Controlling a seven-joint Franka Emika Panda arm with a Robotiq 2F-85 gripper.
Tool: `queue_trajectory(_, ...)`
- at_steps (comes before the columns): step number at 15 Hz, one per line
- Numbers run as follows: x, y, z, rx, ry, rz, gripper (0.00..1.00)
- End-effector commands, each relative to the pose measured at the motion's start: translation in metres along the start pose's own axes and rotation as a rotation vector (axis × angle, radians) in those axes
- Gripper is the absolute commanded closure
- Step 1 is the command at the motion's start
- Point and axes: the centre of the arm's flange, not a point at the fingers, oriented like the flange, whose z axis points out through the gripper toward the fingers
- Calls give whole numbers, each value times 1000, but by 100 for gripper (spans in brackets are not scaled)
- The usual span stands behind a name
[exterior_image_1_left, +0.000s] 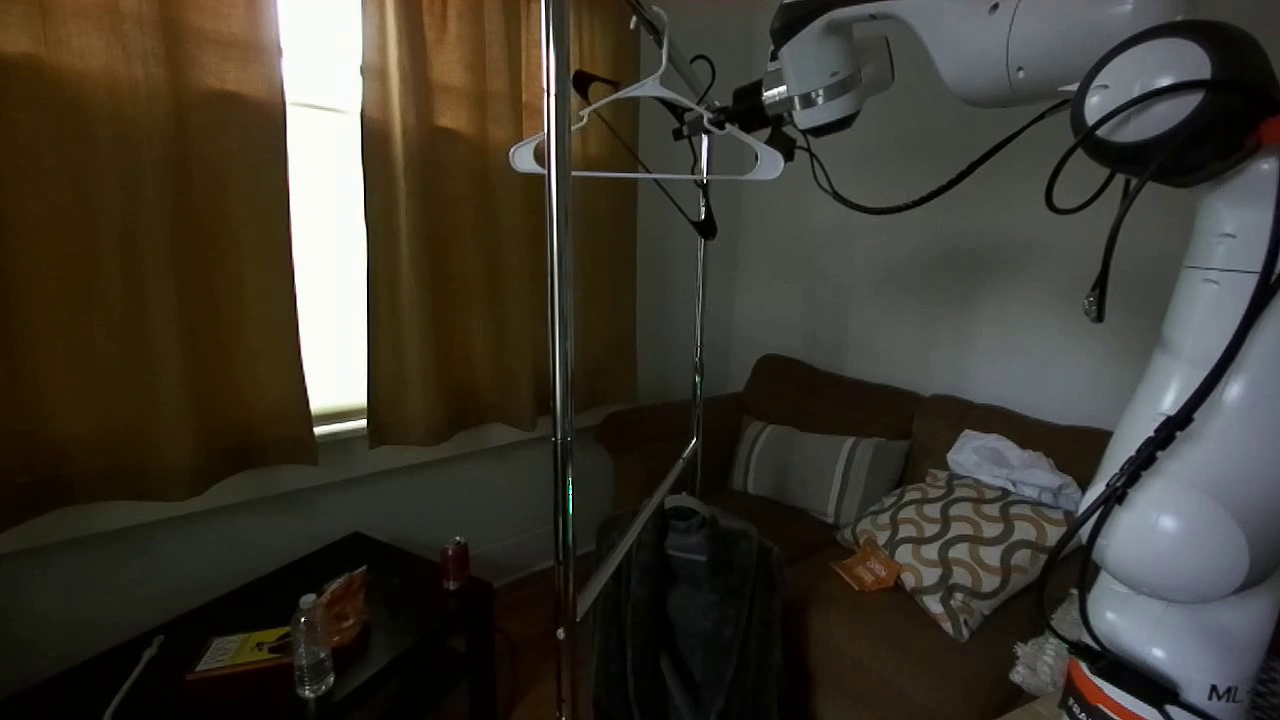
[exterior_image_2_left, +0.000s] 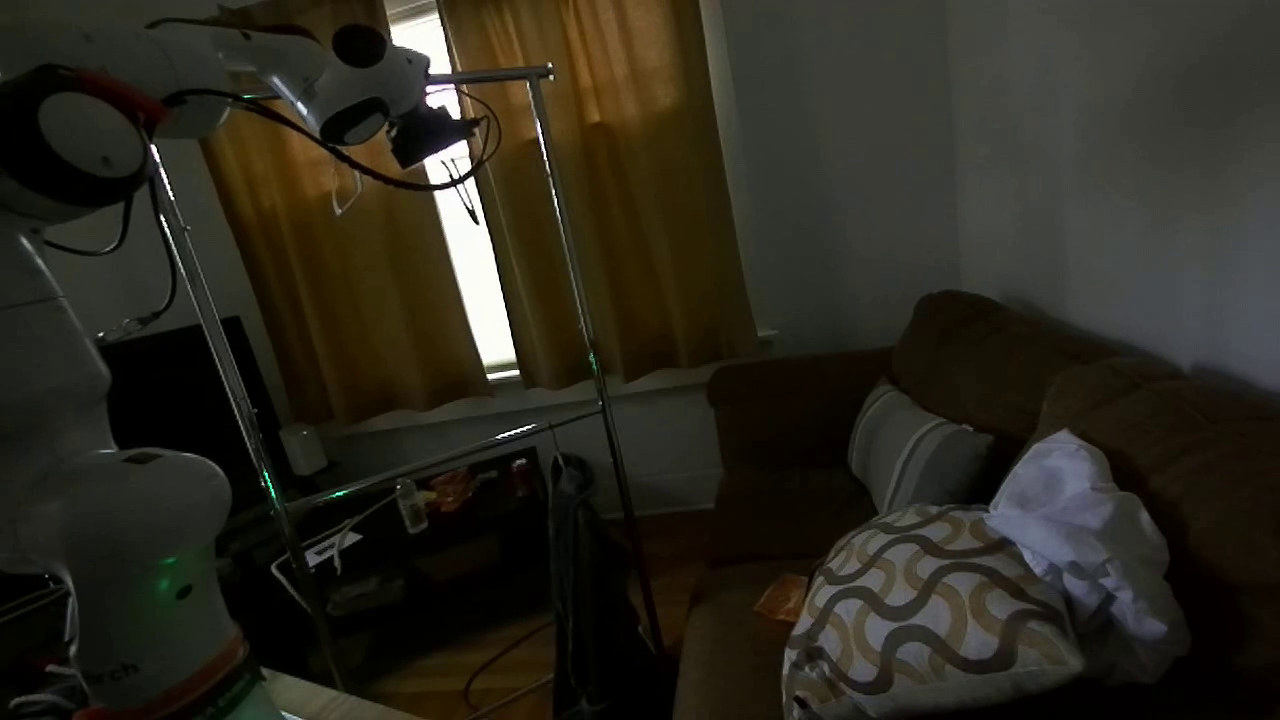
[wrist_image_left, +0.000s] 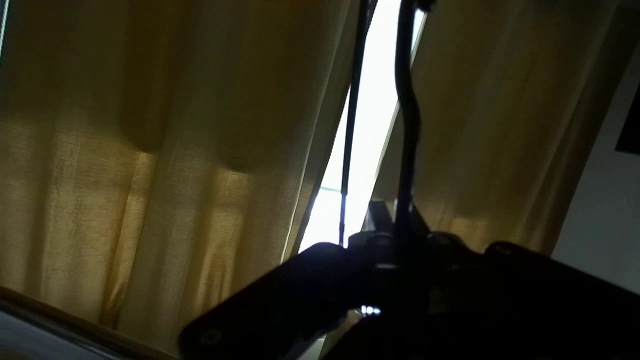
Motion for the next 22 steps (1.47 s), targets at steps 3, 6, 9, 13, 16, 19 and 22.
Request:
queue_trajectory(3, 3, 1, 12, 8, 47, -3, 98)
queue_trajectory(6, 11, 1, 15, -2, 41, 7, 98)
queue_trajectory(9, 24, -2, 22, 13, 43, -6, 98)
queue_trajectory(13, 39, -6, 33, 22, 37, 13, 98)
queue_trajectory(16, 49, -7, 45, 22, 2, 30, 98)
queue_trajectory(19, 59, -11, 55, 26, -31, 47, 98)
queue_trajectory(22, 64, -15, 65, 60, -61, 69, 98)
